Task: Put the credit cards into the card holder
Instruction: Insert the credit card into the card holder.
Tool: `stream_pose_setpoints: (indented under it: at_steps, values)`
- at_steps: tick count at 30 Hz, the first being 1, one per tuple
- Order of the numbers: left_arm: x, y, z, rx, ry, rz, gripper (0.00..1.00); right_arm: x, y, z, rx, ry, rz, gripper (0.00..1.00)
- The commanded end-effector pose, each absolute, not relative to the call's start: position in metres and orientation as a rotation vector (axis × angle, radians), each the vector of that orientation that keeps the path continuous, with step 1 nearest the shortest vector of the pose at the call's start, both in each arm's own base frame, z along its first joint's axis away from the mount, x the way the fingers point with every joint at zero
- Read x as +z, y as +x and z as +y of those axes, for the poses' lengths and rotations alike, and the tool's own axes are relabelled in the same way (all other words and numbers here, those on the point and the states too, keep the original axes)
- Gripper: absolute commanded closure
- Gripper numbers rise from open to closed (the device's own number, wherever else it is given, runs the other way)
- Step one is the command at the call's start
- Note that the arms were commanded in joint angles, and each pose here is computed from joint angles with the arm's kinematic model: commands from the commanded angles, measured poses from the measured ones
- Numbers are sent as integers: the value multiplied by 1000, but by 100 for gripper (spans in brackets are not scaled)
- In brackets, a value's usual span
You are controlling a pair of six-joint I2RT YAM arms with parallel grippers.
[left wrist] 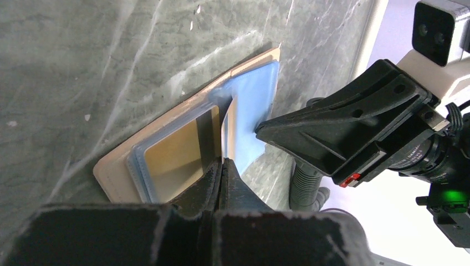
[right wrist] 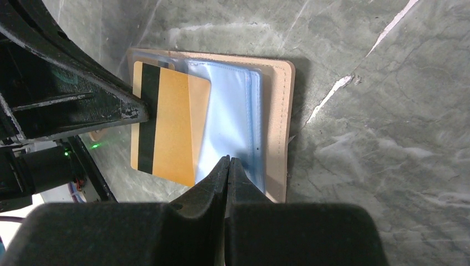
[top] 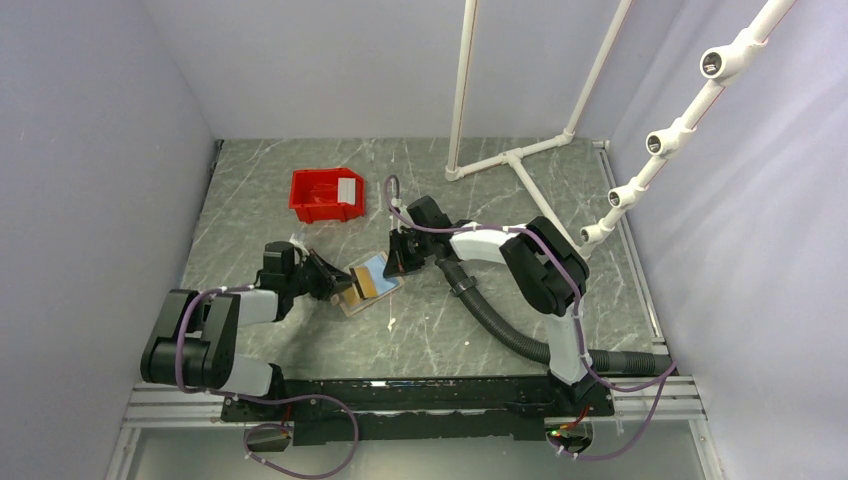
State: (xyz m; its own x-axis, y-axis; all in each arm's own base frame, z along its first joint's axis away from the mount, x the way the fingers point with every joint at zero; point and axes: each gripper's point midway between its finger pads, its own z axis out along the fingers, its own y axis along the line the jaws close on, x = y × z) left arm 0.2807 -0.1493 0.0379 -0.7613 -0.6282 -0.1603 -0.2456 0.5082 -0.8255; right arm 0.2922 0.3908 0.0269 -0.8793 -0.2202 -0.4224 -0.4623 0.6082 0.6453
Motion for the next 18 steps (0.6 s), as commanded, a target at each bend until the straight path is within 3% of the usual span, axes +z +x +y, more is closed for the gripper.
stream_pose_setpoints:
  at_steps: [1, 13, 18]
  values:
    - [41, 287, -145, -1090, -742, 2236, 100, 18, 291, 395, 1127, -550, 2545, 100]
    - [33, 286, -146, -1055, -766, 2191, 100, 32, 294, 391, 1091, -557, 2549, 100]
    - [31, 284, -148, -1050, -742, 2211, 100, 40, 305, 382, 1029, -594, 2561, 82]
